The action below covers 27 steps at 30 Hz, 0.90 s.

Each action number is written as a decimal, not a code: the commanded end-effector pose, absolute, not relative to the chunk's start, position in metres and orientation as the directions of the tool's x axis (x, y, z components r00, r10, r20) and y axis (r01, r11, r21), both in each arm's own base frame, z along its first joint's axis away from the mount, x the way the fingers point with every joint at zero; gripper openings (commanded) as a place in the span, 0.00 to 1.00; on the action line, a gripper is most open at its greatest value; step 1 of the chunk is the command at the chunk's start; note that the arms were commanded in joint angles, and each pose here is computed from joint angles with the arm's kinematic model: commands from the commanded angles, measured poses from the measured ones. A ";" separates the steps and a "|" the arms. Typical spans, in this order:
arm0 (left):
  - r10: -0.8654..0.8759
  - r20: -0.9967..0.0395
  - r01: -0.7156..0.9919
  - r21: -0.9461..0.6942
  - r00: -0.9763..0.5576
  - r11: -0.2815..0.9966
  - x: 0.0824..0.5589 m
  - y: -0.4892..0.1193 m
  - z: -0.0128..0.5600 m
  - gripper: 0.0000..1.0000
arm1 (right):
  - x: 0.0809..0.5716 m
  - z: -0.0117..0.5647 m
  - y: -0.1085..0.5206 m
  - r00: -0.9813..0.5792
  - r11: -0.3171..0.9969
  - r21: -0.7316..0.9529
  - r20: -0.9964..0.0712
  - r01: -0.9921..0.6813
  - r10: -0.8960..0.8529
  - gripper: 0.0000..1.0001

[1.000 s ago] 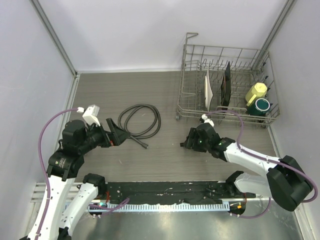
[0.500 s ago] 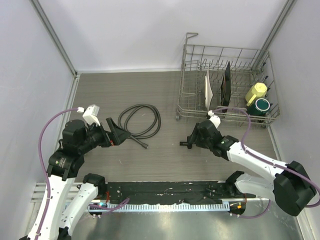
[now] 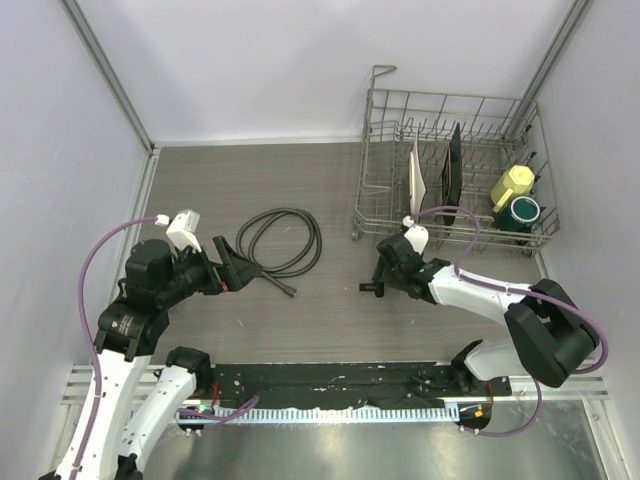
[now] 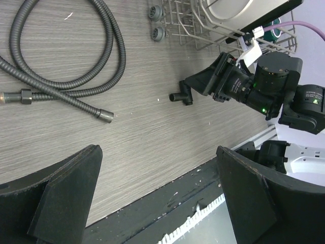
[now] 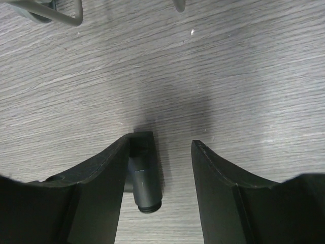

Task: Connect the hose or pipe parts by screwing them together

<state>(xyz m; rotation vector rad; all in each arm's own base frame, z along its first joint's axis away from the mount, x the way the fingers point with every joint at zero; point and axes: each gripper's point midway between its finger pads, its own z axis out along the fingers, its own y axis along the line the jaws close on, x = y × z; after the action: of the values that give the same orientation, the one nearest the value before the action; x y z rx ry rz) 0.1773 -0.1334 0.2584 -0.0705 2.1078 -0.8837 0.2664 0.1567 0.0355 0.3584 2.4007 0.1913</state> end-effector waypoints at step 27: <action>-0.358 -0.629 0.236 -0.663 -0.690 0.710 0.179 -0.143 0.248 0.97 | 0.273 0.030 0.176 -0.760 0.989 0.134 -0.635 0.066 0.137 0.36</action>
<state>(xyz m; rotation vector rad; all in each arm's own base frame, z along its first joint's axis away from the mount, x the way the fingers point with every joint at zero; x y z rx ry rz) 0.1763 -0.1357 0.2449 -0.1001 2.1416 -0.9049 0.2672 0.1713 0.0205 0.1611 2.4547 0.1228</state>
